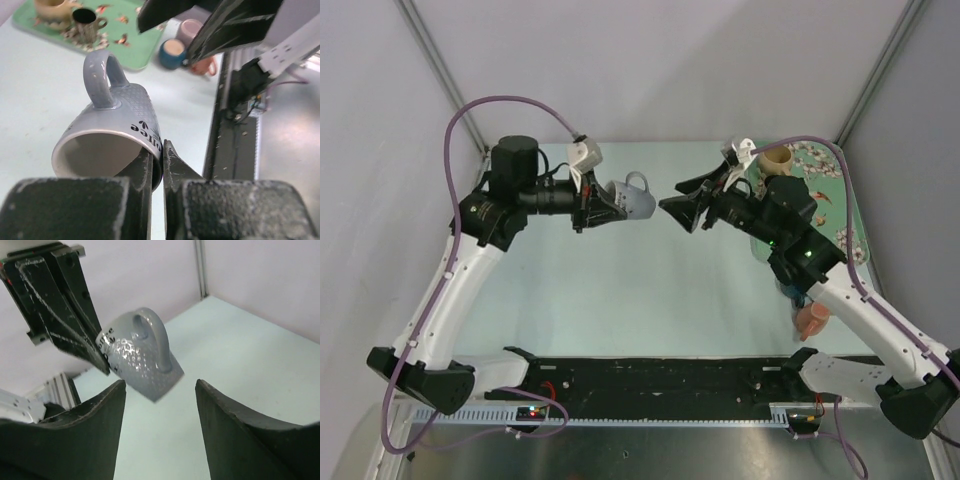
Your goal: Turn the mug right side up
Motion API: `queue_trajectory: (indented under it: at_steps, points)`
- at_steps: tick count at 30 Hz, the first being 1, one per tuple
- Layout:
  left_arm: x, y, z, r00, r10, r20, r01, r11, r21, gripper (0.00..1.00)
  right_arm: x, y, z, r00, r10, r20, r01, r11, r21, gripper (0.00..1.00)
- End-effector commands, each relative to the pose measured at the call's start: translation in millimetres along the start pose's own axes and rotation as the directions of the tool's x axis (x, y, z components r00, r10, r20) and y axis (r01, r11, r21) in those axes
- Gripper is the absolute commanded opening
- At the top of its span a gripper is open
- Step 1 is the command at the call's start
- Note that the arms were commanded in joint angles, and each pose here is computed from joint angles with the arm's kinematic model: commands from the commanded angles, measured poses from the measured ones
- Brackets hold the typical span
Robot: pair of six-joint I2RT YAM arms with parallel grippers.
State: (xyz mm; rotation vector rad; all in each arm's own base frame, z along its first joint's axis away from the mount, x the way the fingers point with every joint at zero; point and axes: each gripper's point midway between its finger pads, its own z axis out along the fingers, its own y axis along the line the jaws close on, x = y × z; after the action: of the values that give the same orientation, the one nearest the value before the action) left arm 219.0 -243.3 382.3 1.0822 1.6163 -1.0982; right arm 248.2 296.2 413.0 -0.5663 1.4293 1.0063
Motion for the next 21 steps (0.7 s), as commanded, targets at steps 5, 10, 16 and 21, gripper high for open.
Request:
queue_trajectory:
  at_steps: [5,10,16,21]
  points:
    - [67.8,48.0,-11.9,0.852,0.395,-0.343,-0.446,0.891,-0.081,0.0,44.5,4.4,-51.7,0.943,-0.209,-0.26,0.145,0.958,-0.246,0.94]
    - [114.6,37.9,-31.6,0.552,0.64,-0.534,-0.671,0.721,0.171,0.0,66.4,-5.0,-54.4,0.866,-0.323,-0.383,0.212,0.929,-0.303,0.97]
    - [128.0,22.2,-41.8,0.434,0.707,-0.558,-0.664,0.67,0.332,0.0,95.6,18.1,-31.2,0.768,-0.412,-0.49,0.218,0.888,-0.404,0.92]
    - [125.3,14.6,-39.7,0.423,0.728,-0.54,-0.659,0.656,0.368,0.0,105.7,22.0,-11.8,0.741,-0.373,-0.558,0.124,0.893,-0.432,0.87]
